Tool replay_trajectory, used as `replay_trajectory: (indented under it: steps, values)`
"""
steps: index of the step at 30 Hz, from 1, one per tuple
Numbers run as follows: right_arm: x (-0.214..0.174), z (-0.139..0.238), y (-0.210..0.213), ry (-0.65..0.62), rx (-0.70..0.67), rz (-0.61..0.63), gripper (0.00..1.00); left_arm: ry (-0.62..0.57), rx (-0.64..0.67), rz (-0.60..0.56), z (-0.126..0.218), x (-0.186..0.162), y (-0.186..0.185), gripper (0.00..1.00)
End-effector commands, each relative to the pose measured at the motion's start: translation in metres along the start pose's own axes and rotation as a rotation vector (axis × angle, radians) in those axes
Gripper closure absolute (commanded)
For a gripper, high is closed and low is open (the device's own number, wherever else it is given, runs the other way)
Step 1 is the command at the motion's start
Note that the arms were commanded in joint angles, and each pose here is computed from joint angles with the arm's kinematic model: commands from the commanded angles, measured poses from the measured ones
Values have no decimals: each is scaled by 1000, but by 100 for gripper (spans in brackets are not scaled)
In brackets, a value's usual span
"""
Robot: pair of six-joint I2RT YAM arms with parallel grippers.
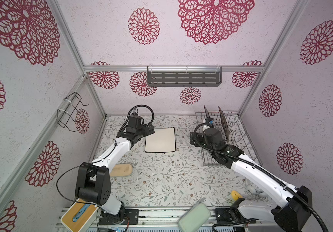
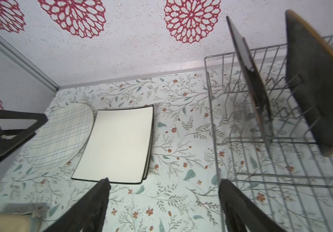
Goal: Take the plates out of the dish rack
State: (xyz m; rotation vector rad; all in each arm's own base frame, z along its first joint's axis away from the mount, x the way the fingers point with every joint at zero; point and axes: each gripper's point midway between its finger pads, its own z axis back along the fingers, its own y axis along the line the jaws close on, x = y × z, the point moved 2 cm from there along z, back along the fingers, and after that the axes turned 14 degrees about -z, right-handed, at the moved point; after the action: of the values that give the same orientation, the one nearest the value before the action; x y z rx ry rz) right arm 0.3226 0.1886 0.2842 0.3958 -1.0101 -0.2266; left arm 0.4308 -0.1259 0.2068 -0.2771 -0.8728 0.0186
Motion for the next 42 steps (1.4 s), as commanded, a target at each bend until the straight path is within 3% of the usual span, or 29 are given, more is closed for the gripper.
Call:
replay_trajectory:
  steps: [1, 5, 9, 14, 20, 29, 40, 42]
  values:
    - [20, 15, -16, -25, -157, 201, 10, -15, 69, -42, 16, -1, -6, 3]
    - [40, 21, -27, -49, -298, 329, 8, -28, 55, -62, 27, -8, -19, 3]
    - [53, 19, -30, -76, -353, 363, 7, -28, 44, -74, 32, -17, -31, 3]
    - [55, -3, -37, -30, -425, 399, 6, -25, 0, -72, 32, -30, -36, 3]
    - [62, -32, -56, 19, -613, 463, 6, -6, -74, -75, 33, -35, -46, 3]
    - [66, -65, -70, 48, -669, 421, 16, 36, -112, -49, 27, -44, -48, 3]
    - [70, -95, -83, 77, -700, 419, 35, 53, -98, -33, 38, -31, -37, 3]
    - [72, -99, -87, 77, -716, 420, 42, 49, -89, -34, 37, -30, -35, 3]
